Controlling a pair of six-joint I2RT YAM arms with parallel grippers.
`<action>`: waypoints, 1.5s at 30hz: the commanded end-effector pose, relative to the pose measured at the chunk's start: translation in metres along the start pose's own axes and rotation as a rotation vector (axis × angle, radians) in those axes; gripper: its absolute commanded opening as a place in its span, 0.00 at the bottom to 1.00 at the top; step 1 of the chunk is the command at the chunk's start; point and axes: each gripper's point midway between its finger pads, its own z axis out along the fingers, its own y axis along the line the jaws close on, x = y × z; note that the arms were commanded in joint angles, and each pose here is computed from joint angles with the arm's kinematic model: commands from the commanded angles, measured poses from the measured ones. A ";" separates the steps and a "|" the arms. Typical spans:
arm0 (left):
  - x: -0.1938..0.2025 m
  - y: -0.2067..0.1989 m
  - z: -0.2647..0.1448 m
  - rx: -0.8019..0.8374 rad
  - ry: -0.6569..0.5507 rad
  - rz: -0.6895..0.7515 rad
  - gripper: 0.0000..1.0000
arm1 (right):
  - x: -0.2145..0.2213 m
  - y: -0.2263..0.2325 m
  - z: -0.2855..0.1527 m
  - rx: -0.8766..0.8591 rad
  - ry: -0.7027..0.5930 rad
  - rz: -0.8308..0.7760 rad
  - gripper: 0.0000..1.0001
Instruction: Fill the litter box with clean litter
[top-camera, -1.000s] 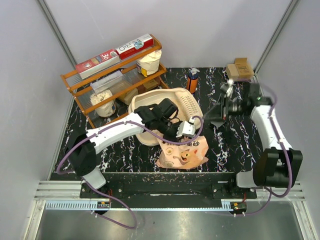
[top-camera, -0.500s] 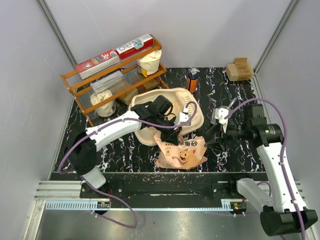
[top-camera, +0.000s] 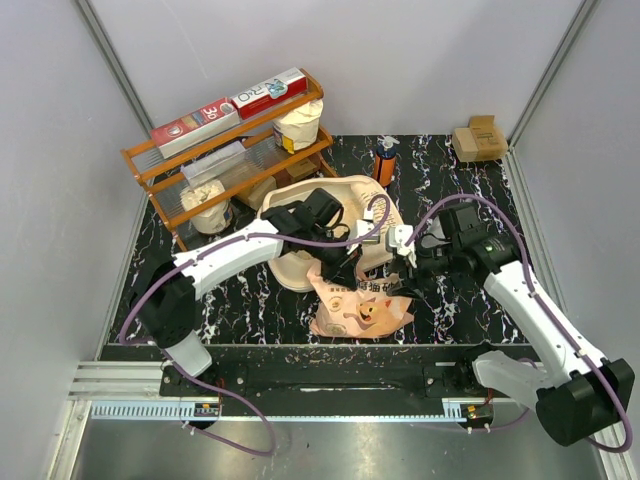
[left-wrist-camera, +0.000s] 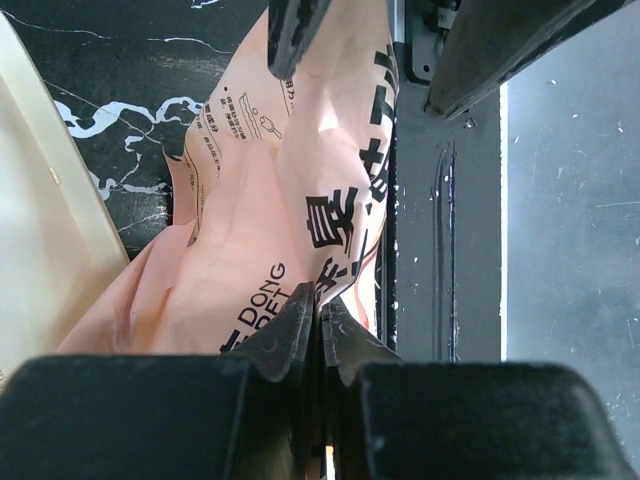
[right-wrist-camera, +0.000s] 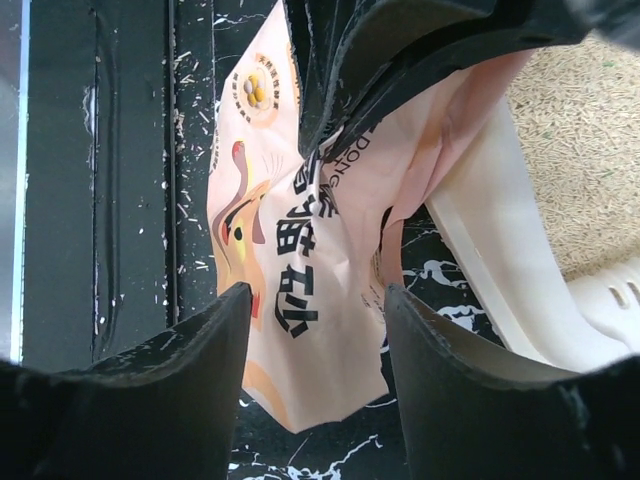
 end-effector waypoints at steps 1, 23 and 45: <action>-0.019 -0.008 -0.007 0.060 -0.080 -0.011 0.07 | 0.007 -0.001 0.008 -0.008 0.021 -0.029 0.59; 0.040 -0.006 -0.036 0.035 -0.015 0.090 0.45 | 0.036 0.004 0.005 0.088 0.107 0.149 0.10; 0.054 -0.006 -0.074 -0.111 -0.041 0.036 0.21 | 0.018 -0.017 -0.002 0.074 0.019 0.204 0.01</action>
